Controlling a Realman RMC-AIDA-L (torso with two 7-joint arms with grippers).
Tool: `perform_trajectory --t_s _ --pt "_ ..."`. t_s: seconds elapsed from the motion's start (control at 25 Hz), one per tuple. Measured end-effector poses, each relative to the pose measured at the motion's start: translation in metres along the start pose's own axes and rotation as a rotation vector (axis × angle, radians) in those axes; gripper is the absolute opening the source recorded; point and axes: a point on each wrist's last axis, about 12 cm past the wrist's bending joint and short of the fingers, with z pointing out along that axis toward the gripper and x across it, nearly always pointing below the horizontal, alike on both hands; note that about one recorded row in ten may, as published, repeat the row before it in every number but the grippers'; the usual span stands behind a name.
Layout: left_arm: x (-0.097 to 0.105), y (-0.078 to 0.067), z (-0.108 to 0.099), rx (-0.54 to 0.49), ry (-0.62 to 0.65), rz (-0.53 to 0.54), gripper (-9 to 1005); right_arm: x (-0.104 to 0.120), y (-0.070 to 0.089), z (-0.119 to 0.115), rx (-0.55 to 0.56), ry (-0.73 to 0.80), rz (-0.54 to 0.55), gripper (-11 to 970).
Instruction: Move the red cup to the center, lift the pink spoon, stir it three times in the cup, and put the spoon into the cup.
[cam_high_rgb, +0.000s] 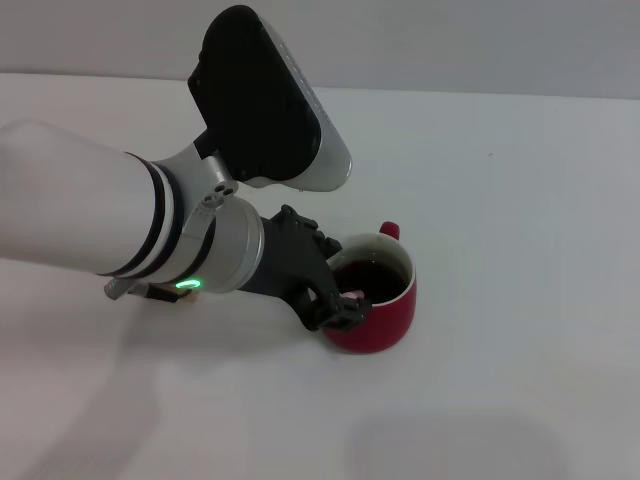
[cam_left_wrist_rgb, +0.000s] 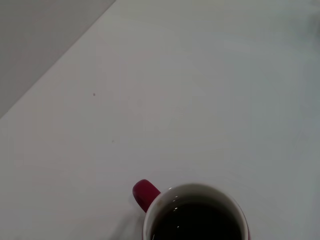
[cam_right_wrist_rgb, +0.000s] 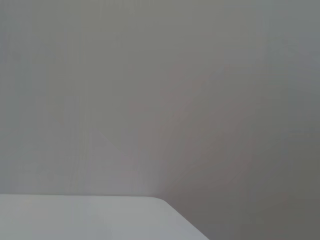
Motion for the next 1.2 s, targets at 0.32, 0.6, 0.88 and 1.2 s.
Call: perform_trajectory --t_s 0.32,0.6,0.88,1.2 --pt "0.0013 -0.002 0.0013 0.01 0.012 -0.003 681 -0.0001 -0.0001 0.0002 0.0 0.0 -0.001 -1" --pt "0.003 -0.0031 0.001 0.018 0.024 -0.015 555 -0.0003 0.0004 0.0006 -0.001 -0.001 0.001 0" --pt "0.0043 -0.0016 0.0001 0.017 0.031 -0.03 452 -0.0004 0.0004 0.0006 -0.001 -0.003 0.001 0" --pt "0.0039 -0.0033 0.0002 0.022 0.034 -0.023 391 -0.0013 0.0003 0.0005 -0.001 -0.01 0.0 0"
